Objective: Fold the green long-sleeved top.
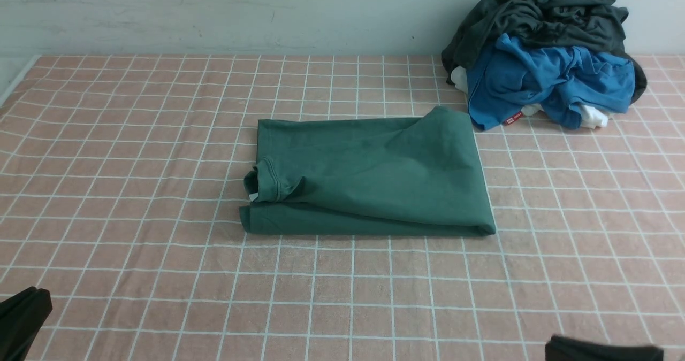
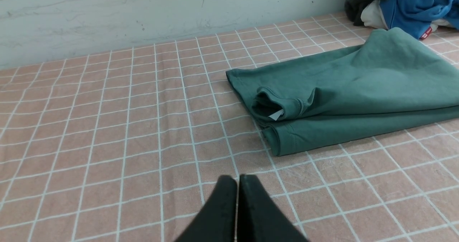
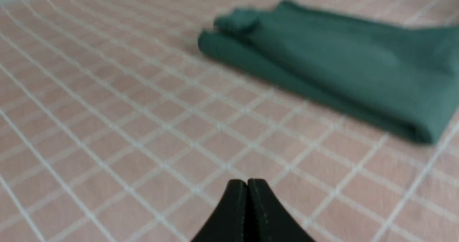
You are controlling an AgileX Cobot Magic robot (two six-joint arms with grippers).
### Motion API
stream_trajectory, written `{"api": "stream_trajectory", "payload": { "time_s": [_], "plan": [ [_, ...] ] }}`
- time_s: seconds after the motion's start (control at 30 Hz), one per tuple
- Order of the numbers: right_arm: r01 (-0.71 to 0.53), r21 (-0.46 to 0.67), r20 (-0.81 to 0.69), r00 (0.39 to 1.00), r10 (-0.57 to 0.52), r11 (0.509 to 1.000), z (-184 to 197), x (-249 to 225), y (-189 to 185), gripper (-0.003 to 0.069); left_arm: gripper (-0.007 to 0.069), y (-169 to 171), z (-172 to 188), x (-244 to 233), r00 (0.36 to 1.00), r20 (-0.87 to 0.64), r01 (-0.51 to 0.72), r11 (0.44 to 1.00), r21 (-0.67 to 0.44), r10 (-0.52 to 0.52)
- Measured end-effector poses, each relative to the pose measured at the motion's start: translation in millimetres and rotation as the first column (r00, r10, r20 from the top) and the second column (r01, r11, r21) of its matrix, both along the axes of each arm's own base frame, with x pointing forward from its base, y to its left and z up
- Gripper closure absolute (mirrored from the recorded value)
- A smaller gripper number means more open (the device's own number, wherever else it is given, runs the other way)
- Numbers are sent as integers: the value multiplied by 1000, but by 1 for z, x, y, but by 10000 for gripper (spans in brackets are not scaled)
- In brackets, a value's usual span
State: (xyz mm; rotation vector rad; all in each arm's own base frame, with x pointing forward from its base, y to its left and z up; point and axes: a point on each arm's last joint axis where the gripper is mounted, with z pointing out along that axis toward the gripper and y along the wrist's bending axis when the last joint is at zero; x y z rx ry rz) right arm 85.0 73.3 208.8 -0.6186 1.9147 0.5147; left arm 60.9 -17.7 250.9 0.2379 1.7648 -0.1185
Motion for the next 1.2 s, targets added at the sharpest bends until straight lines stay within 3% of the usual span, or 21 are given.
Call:
{"api": "stream_trajectory", "payload": {
  "time_s": [0.13, 0.27, 0.43, 0.57, 0.6, 0.67, 0.77, 0.97, 1.2],
  "plan": [
    [2, -59, -67, 998, -6, 998, -34, -17, -15, 673, 629, 0, 0, 0, 1000, 0, 0, 1000, 0, 0],
    [20, -3, -6, 1000, -20, 1000, -40, -27, -25, 673, 629, 0, 0, 0, 1000, 0, 0, 1000, -1, 0],
    [169, 95, 183, 966, -184, 981, -26, -32, -44, 673, 629, 0, 0, 0, 1000, 0, 0, 1000, -2, 0],
    [399, 110, 224, 882, -414, 910, -25, -31, -59, 673, 629, 0, 0, 0, 1000, 1, 0, 1000, -3, 0],
    [409, 110, 224, 878, -423, 906, -25, -31, -60, 673, 629, 0, 0, 0, 1000, 1, 0, 1000, -3, 0],
    [523, 105, 215, 818, -533, 846, -26, -30, -67, 673, 629, 0, 0, 0, 1000, 0, 1, 1000, -3, -1],
    [605, 86, 225, 763, -606, 792, -26, -30, -73, 673, 629, 0, 0, 0, 1000, 0, 1, 1000, -3, -1],
    [681, 47, 251, 700, -669, 731, -26, -30, -79, 673, 629, 0, 0, 0, 1000, 0, 1, 1000, -3, -1],
    [684, 45, 253, 698, -670, 728, -26, -30, -79, 673, 629, 0, 0, 0, 1000, 0, 1, 1000, -3, -1]
  ]
}}
